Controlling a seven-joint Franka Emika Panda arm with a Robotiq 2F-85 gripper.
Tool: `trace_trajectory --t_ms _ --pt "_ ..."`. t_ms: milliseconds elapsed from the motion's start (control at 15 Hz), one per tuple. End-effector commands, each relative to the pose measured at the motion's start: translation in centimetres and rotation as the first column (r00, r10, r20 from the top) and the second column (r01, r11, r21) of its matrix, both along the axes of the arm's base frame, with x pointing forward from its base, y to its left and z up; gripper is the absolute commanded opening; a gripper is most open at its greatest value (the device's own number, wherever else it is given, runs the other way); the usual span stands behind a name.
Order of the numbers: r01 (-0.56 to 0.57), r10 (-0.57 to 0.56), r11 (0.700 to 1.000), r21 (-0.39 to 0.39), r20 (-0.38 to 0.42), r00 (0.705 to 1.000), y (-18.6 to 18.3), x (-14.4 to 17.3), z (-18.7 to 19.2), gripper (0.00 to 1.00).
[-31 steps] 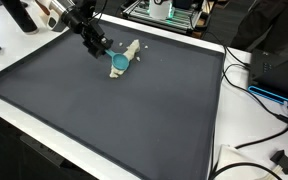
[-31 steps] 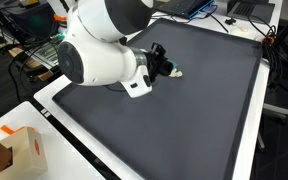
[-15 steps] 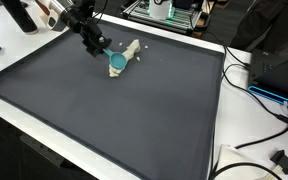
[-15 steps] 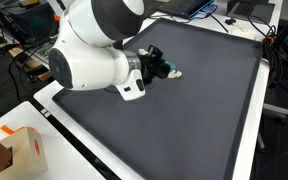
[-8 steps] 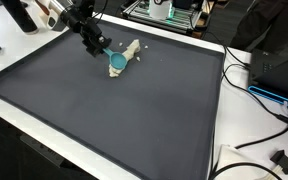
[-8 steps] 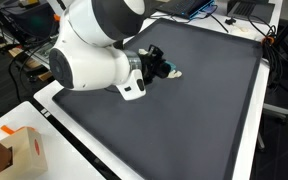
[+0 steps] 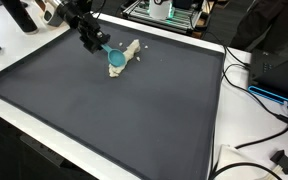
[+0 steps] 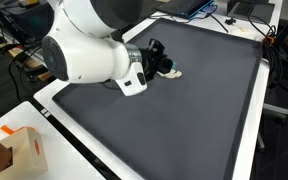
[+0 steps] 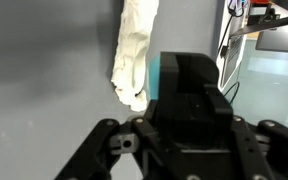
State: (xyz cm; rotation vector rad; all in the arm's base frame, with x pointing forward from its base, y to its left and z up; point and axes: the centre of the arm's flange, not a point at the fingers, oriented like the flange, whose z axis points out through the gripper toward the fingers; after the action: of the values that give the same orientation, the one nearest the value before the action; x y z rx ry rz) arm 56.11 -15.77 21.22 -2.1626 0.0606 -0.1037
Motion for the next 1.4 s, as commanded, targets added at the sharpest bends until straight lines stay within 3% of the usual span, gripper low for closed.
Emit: trace_trajectory --t_ms 0,333,800,1067,1333 --pt "-0.024 0.024 1.000 0.008 0.022 0.999 0.7 -1.8 3.3 0.25" --pt "-0.017 0.019 0.998 -0.059 0.035 0.999 2.0 -2.7 8.5 0.25" --pt "0.003 -0.023 0.976 -0.216 -0.088 0.996 5.1 -3.8 15.6 0.25" --pt "0.001 -0.063 0.942 -0.336 -0.173 0.983 6.9 -4.3 18.4 0.25" --pt "-0.017 -0.101 0.880 -0.475 -0.222 0.970 8.6 -4.5 20.7 0.25"
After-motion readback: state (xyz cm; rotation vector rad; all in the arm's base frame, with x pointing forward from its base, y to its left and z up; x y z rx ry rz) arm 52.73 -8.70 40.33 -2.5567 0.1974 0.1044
